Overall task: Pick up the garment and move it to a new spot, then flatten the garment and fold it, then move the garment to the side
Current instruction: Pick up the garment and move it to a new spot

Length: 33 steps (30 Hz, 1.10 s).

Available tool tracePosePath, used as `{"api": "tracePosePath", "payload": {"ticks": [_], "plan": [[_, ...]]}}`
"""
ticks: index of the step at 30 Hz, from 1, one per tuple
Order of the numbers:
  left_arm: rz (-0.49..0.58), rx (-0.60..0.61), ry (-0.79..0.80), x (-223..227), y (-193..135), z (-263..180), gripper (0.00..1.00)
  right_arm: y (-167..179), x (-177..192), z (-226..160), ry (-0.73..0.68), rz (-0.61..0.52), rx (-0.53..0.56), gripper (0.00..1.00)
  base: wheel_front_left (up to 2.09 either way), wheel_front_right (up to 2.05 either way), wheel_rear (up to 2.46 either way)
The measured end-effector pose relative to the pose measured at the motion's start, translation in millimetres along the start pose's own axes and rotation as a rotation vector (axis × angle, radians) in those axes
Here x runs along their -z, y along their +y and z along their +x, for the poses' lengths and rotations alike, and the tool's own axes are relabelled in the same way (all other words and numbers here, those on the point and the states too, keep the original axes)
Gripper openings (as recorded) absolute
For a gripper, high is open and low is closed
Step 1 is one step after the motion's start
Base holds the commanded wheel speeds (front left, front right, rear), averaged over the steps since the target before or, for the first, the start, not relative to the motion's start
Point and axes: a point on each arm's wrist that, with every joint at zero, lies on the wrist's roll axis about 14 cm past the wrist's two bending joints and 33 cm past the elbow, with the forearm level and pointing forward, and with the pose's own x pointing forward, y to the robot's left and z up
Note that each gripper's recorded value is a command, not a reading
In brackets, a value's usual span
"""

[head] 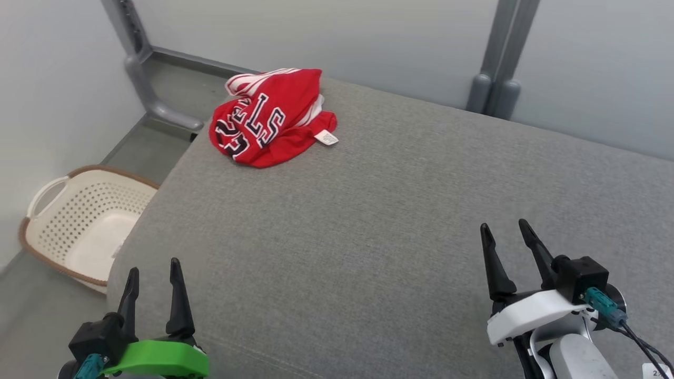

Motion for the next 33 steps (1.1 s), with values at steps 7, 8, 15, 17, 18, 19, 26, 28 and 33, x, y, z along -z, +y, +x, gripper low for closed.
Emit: {"api": "tracePosePath", "payload": {"ticks": [7, 8, 15, 17, 18, 19, 26, 28, 33], "plan": [[0.007, -0.138, -0.038, -13, 44, -27, 1.00, 45, 10, 22, 0.024, 0.013, -0.135, 1.00, 0.00, 0.00, 0.00], [0.008, -0.145, -0.040, -14, 46, -28, 1.00, 47, 10, 22, 0.025, 0.014, -0.141, 1.00, 0.00, 0.00, 0.00], [0.047, -0.145, -0.028, -13, 51, -26, 1.00, 39, 6, 24, 0.008, 0.005, -0.124, 1.00, 0.00, 0.00, 0.00], [0.060, -0.137, -0.038, -17, 50, -19, 1.00, 36, 6, 25, 0.005, 0.001, -0.115, 1.00, 0.00, 0.00, 0.00], [0.071, -0.126, -0.046, -21, 48, -13, 1.00, 33, 7, 25, 0.004, -0.003, -0.109, 1.00, 0.00, 0.00, 0.00], [0.084, -0.114, -0.056, -25, 46, -6, 1.00, 30, 7, 26, 0.002, -0.006, -0.103, 1.00, 0.00, 0.00, 0.00], [0.210, 0.030, -0.132, -67, 16, 62, 1.00, 8, 0, 35, -0.028, -0.032, -0.063, 1.00, 0.00, 0.00, 0.00], [0.259, 0.083, -0.148, -81, 1, 89, 1.00, 2, -2, 39, -0.035, -0.045, -0.053, 1.00, 0.00, 0.00, 0.00], [0.362, 0.189, -0.125, -96, -33, 150, 1.00, -13, -8, 50, -0.054, -0.082, -0.034, 1.00, 0.00, 0.00, 0.00]]}}
